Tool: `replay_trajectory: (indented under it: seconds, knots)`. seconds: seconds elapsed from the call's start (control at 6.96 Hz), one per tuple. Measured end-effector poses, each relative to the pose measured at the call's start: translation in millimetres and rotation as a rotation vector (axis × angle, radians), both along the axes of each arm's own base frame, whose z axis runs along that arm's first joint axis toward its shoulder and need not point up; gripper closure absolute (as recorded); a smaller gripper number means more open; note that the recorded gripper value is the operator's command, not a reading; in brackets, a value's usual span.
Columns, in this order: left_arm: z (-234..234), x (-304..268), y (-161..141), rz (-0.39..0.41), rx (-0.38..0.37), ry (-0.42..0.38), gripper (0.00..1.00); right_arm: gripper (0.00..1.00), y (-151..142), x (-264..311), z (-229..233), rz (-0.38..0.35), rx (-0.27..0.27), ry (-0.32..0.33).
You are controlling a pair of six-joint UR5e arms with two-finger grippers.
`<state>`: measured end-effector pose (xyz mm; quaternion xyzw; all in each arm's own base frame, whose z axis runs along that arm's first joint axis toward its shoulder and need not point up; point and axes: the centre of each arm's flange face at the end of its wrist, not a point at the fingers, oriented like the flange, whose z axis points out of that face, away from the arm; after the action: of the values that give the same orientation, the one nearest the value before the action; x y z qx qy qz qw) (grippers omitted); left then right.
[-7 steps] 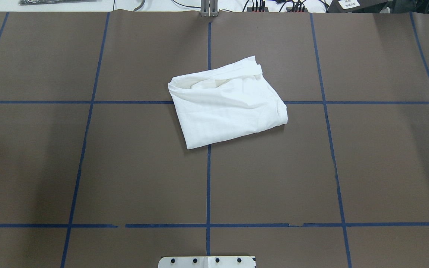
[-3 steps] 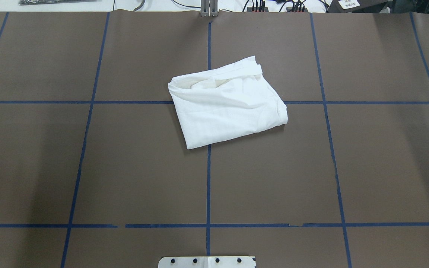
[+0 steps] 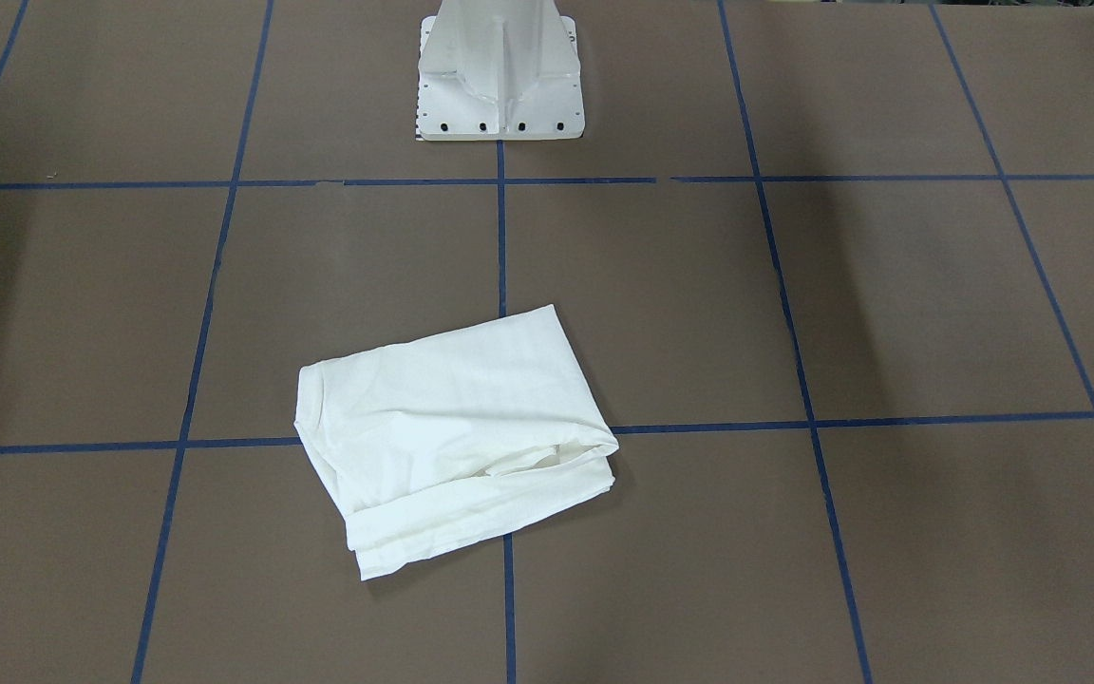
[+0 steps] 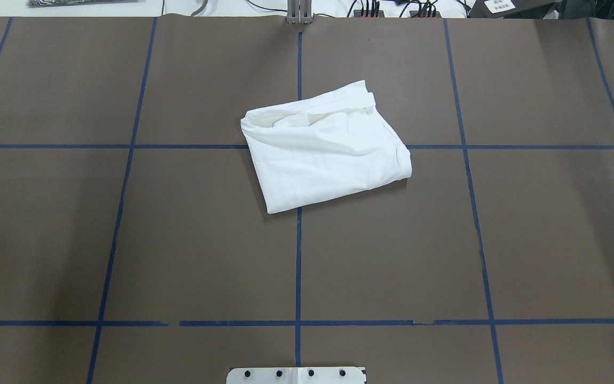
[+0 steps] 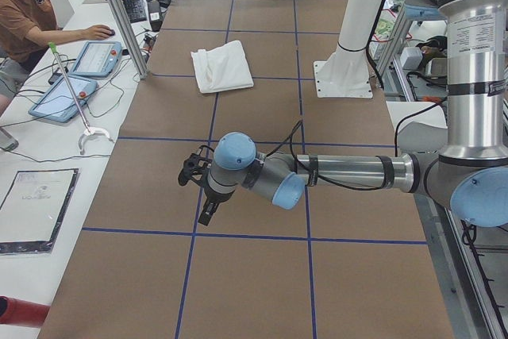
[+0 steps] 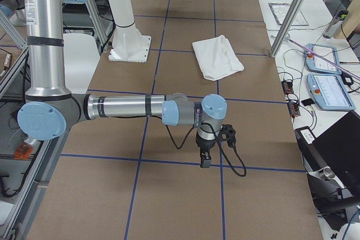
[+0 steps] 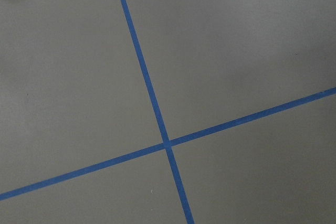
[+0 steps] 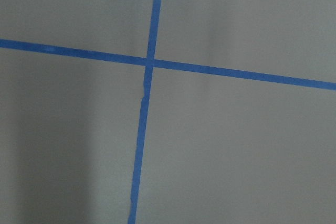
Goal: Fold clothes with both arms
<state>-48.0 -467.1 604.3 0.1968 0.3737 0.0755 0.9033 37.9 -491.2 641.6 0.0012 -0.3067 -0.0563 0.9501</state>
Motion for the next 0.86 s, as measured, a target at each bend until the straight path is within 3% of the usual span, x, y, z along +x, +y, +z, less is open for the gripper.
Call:
replay_trajectory:
  seconds: [0.29,0.86]
  knots:
    - [-3.0,-0.2,1.6,0.004,-0.001,0.001,0.01,0.0,-0.4,-2.5,-8.2,0.006,0.003,-0.032]
    - [-18.5,0.6,5.0,0.009,0.024,0.019,0.01,0.0,15.5,-1.6,1.3,0.009,-0.014,-0.039]
